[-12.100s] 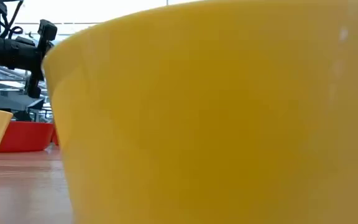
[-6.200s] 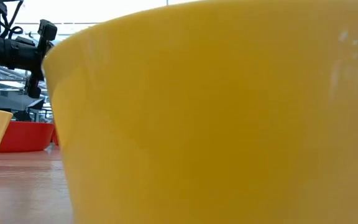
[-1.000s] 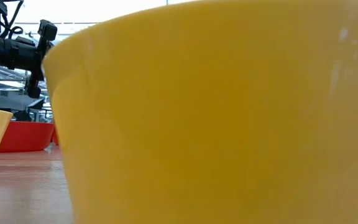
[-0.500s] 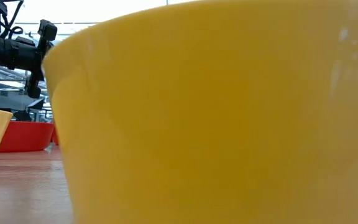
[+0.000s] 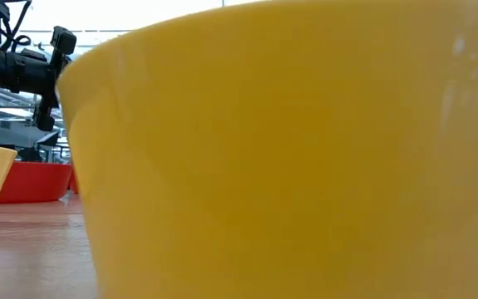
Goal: Pick & Place Mini bowls
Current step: Put the white patterned bowl on the shelf, then stack the white patterned bowl on the white patterned bowl on the shelf
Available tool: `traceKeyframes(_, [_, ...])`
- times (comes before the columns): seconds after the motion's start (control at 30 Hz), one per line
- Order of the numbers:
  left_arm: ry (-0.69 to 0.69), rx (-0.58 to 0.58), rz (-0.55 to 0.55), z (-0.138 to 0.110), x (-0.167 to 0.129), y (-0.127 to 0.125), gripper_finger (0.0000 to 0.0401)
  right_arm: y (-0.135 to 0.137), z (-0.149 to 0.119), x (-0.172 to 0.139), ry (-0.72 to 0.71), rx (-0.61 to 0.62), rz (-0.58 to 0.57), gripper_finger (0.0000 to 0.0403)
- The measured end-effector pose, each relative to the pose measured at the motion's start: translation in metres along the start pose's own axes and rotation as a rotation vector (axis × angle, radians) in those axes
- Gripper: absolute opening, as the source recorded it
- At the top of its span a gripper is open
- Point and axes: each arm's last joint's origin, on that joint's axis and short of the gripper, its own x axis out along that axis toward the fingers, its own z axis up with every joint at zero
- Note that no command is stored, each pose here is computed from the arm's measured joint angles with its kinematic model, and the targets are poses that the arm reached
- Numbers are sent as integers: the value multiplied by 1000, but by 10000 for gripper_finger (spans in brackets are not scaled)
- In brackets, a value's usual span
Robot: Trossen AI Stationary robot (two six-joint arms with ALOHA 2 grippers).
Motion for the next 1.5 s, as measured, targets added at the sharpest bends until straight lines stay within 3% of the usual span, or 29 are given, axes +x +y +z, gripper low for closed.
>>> traceKeyframes(0.23, [0,0,0,0,0,0,93,0,0,0,-4,0,-8,80])
traceKeyframes(0.43, [0,0,0,0,0,0,93,-4,0,0,5,-20,-120,135])
traceKeyframes(0.7, [0,1,0,0,0,0,93,12,-4,-40,-44,-19,-96,152])
traceKeyframes(0.8, [0,1,0,0,0,0,93,26,-9,-67,-83,19,12,145])
traceKeyframes(0.93, [0,0,0,0,0,0,93,56,-16,-97,-105,66,275,135])
traceKeyframes(1.13, [1,1,0,0,0,0,93,123,-42,-108,14,-79,622,134])
traceKeyframes(1.3, [0,1,0,0,0,0,93,178,-76,-94,17,-226,669,133])
traceKeyframes(1.5, [0,1,0,0,0,0,93,215,-121,-68,-2,-326,671,143])
